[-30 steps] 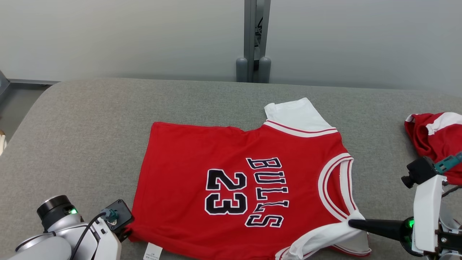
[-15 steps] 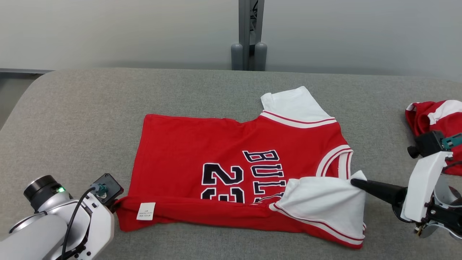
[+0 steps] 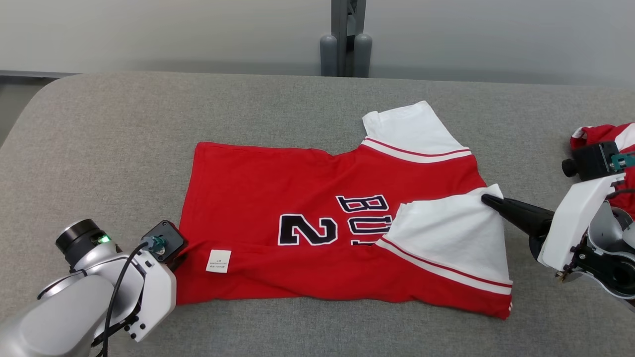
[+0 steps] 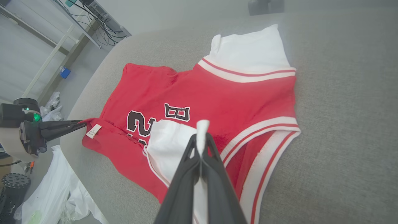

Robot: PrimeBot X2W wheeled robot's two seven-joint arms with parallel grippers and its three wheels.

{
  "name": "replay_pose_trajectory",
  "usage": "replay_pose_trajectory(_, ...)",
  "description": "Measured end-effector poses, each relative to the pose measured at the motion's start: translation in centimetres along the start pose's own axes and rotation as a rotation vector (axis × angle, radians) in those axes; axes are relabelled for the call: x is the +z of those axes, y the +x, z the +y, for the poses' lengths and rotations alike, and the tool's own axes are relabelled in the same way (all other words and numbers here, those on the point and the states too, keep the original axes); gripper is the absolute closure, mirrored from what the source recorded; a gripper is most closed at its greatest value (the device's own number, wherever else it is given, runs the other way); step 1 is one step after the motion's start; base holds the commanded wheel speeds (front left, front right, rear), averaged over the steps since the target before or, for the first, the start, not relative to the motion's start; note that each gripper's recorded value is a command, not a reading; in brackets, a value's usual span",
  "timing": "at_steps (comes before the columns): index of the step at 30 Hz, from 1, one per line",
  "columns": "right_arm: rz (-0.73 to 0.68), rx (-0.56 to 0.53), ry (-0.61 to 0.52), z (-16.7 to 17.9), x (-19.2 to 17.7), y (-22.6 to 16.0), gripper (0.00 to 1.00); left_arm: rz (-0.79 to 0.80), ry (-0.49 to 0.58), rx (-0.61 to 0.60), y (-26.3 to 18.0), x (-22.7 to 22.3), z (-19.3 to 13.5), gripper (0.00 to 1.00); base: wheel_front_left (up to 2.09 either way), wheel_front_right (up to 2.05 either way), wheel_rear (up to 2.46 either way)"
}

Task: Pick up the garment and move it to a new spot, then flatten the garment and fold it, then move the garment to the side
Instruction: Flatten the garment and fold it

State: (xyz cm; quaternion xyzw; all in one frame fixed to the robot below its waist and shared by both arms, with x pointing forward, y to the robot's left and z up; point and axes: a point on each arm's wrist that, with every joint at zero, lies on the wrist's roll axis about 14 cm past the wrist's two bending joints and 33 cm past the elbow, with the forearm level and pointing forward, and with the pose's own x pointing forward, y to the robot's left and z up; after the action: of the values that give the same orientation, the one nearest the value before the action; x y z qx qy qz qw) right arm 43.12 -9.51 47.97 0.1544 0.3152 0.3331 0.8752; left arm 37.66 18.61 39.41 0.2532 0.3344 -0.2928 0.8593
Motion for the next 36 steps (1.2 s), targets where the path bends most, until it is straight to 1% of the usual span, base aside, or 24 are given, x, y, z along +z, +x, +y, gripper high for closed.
replay_pose_trajectory(5, -0.008, -0.017, -0.073, -0.6, 0.4, 1.0, 1.00, -0.010, 0.006, -0.008, 0.8, 0.1, -0.2, 1.00, 0.00, 0.00, 0.00)
replay_pose_trajectory(11, 0.017, -0.031, -0.102, -1.2, -0.5, 1.9, 1.00, -0.026, 0.008, -0.004, 1.3, 0.1, 0.0, 1.00, 0.00, 0.00, 0.00)
replay_pose_trajectory(12, 0.021, -0.036, -0.101, -1.3, -0.7, 2.0, 1.00, -0.029, 0.006, -0.001, 1.3, 0.0, 0.1, 0.89, 0.00, 0.00, 0.00)
replay_pose_trajectory(13, 0.025, -0.041, -0.096, -1.5, -0.8, 2.1, 1.00, -0.030, 0.003, 0.000, 1.3, -0.1, 0.1, 0.54, 0.00, 0.00, 0.00)
replay_pose_trajectory(14, 0.025, -0.044, -0.092, -1.6, -0.8, 2.2, 0.55, -0.031, -0.001, 0.000, 1.4, -0.1, 0.0, 0.03, 0.00, 0.00, 0.00)
replay_pose_trajectory(15, 0.024, -0.047, -0.090, -1.7, -0.8, 2.3, 0.00, -0.029, -0.005, 0.000, 1.4, -0.1, -0.1, 0.00, 0.00, 0.00, 0.00)
replay_pose_trajectory(21, 0.006, -0.063, -0.073, -1.8, -0.6, 2.1, 0.00, -0.044, -0.017, 0.016, 1.2, -0.1, 0.2, 0.00, 0.00, 0.00, 0.00)
replay_pose_trajectory(23, -0.021, -0.069, -0.077, -1.8, -0.1, 1.8, 0.00, -0.072, -0.023, 0.028, 0.9, 0.4, 0.5, 0.00, 0.00, 0.00, 0.00)
replay_pose_trajectory(26, -0.084, -0.079, -0.080, -1.8, 0.6, 1.2, 0.00, -0.136, -0.050, 0.083, 0.3, 1.6, 1.7, 0.00, 0.00, 0.00, 0.00)
replay_pose_trajectory(31, -0.258, -0.102, -0.150, -1.7, 3.2, -0.7, 0.00, -0.300, -0.133, 0.216, -1.4, 4.5, 3.9, 0.00, 0.00, 0.00, 0.00)
replay_pose_trajectory(34, -0.338, -0.128, -0.242, -1.8, 4.2, -2.0, 0.00, -0.402, -0.222, 0.307, -2.8, 5.4, 5.0, 0.00, 0.00, 0.00, 0.00)
replay_pose_trajectory(36, -0.369, -0.142, -0.264, -1.8, 4.3, -2.5, 0.00, -0.468, -0.289, 0.370, -3.9, 6.0, 5.8, 0.00, 0.00, 0.00, 0.00)
